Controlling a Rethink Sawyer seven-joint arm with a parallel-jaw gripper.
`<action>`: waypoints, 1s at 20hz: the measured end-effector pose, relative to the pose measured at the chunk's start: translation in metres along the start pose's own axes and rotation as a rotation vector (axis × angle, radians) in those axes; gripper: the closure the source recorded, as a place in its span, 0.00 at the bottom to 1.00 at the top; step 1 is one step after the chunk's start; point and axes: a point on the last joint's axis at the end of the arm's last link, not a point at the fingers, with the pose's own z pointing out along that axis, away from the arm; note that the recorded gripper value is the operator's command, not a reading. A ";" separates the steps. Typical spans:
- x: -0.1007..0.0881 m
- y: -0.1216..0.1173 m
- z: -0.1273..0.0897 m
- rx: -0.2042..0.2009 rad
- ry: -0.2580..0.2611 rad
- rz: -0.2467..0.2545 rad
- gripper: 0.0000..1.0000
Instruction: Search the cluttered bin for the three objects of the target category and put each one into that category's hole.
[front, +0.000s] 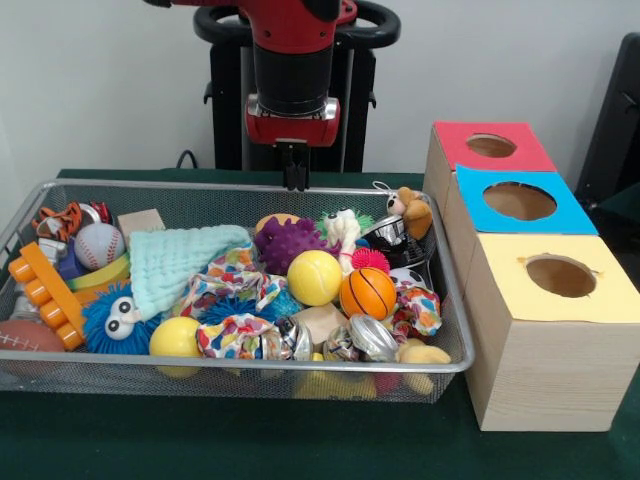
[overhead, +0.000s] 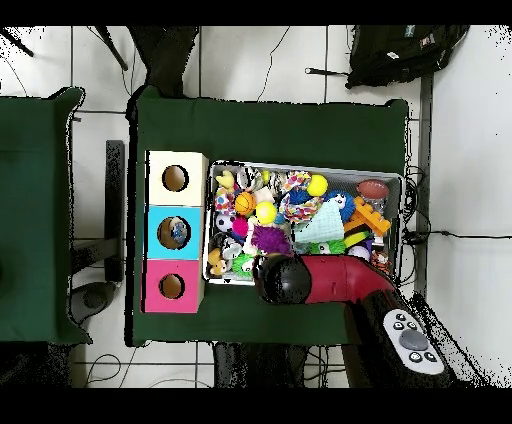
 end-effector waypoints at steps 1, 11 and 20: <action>0.000 0.000 0.000 0.001 0.000 -0.002 1.00; 0.000 -0.002 0.007 0.006 0.003 -0.018 1.00; -0.008 -0.003 0.013 0.003 -0.002 -0.015 1.00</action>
